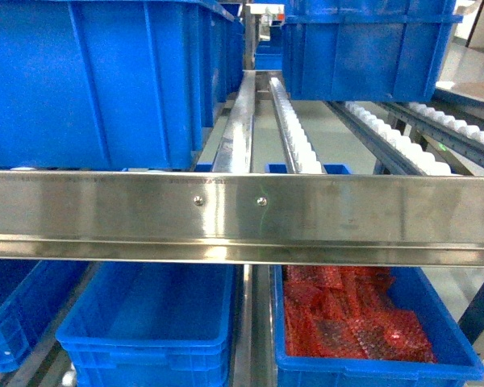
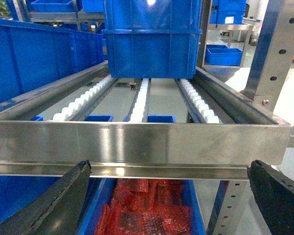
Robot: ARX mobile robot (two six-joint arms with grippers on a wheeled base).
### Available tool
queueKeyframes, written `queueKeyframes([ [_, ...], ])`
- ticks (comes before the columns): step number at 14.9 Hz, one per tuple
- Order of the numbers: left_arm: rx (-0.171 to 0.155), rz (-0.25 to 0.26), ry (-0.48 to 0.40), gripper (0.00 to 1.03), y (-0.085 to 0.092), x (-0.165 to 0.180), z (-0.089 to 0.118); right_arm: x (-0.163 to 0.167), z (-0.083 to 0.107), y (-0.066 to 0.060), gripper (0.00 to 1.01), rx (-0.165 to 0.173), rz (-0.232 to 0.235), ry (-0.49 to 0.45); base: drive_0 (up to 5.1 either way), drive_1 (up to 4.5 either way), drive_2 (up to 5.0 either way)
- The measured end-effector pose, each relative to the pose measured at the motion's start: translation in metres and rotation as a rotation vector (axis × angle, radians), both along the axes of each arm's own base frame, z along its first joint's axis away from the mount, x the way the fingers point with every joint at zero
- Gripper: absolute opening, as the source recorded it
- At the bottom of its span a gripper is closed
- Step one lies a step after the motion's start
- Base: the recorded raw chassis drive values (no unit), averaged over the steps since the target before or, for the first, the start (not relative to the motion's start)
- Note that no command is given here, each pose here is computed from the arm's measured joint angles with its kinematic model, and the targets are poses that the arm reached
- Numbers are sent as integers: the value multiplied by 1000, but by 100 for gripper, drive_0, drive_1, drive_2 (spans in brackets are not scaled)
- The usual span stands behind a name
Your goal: Pick blue part to blue bin on bottom shelf
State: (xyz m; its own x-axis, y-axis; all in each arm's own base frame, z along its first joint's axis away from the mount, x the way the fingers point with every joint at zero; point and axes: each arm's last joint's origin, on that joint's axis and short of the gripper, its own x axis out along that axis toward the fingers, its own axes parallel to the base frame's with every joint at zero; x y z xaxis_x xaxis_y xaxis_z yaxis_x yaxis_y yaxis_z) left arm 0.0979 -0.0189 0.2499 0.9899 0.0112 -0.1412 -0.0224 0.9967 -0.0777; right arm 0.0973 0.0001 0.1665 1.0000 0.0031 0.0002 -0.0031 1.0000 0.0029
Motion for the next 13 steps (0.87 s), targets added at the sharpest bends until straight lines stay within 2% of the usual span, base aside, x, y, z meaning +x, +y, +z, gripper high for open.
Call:
queueKeyframes([
  [13, 0, 0, -1, 43, 0, 0, 0, 0, 0, 0, 98, 0, -2, -5, 0, 0, 0],
])
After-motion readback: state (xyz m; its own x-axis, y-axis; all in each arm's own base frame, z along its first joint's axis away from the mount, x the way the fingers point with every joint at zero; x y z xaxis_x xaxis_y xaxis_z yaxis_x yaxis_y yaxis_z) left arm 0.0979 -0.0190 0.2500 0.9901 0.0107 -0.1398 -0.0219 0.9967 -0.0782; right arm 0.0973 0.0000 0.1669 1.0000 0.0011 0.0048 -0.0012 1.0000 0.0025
